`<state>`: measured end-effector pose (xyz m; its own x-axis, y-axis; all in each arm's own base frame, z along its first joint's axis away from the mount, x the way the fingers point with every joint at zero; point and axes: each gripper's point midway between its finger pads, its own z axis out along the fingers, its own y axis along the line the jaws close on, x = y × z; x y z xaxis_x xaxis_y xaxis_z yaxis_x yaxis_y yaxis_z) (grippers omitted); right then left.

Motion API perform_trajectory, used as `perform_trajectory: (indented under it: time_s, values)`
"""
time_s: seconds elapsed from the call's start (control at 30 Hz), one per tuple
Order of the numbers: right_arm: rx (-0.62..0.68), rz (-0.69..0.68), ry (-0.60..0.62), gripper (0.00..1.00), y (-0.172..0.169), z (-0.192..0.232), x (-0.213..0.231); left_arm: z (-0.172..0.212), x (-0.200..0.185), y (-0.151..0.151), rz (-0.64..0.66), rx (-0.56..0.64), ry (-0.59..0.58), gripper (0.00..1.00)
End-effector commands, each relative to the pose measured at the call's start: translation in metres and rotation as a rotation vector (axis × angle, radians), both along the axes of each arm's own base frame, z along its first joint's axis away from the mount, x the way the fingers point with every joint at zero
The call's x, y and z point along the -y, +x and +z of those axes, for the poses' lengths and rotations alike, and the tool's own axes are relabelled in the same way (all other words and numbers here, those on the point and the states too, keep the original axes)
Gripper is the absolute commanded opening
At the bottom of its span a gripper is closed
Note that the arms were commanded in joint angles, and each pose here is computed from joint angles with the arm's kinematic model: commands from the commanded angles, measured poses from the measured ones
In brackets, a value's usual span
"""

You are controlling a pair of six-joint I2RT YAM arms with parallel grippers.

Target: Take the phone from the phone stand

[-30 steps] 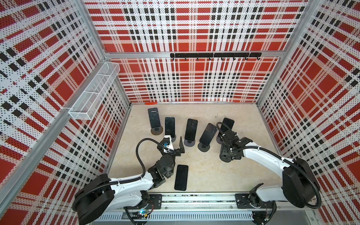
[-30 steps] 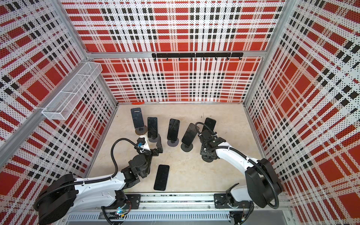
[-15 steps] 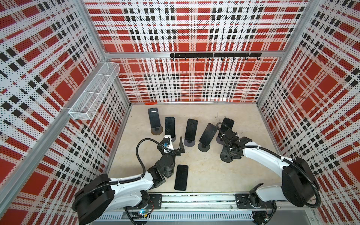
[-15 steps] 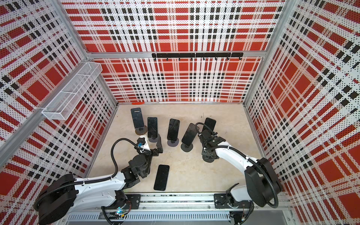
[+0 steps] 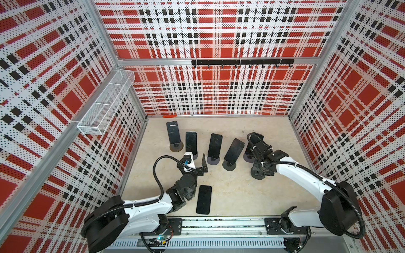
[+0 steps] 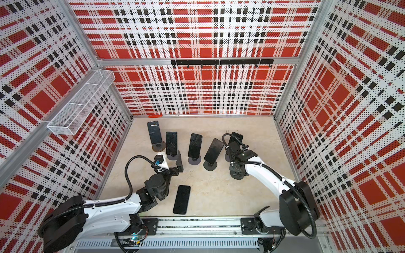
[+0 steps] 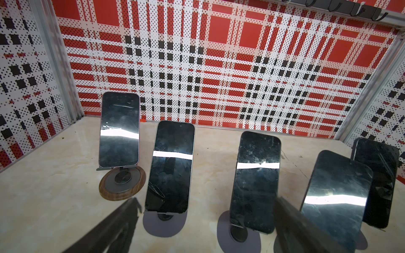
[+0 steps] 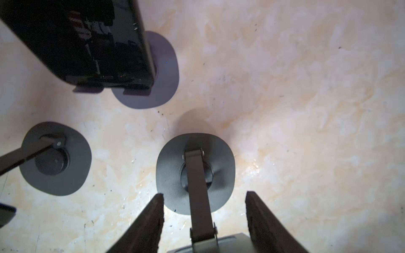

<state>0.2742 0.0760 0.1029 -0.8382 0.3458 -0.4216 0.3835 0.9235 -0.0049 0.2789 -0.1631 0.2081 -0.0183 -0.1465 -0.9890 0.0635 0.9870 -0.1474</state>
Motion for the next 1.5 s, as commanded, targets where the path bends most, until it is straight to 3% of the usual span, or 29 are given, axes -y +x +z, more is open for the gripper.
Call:
perform_trajectory:
  time_s: [0.0,0.33,0.57,1.07,1.3,1.47]
  values:
    - [0.026,-0.063,-0.040,0.61,0.000,0.018,0.027,0.007,0.000,-0.002,-0.008,0.021,-0.021,0.98]
    - [0.185,-0.230,0.009,0.61,0.042,0.065,0.104,0.006,-0.007,-0.003,0.024,0.021,-0.010,0.98]
    - [0.233,-0.279,-0.043,0.62,0.101,0.084,0.146,0.001,-0.015,-0.002,0.065,0.015,0.024,0.98]
    - [0.194,-0.186,-0.069,0.60,0.235,0.041,0.152,-0.003,-0.026,-0.001,0.103,0.010,0.048,0.98]
    - [0.195,-0.129,-0.081,0.60,0.274,0.018,0.145,-0.004,-0.027,0.000,0.104,0.009,0.048,0.98]
    - [0.158,-0.112,-0.112,0.60,0.281,0.009,0.135,-0.003,-0.023,0.001,0.085,0.012,0.045,0.98]
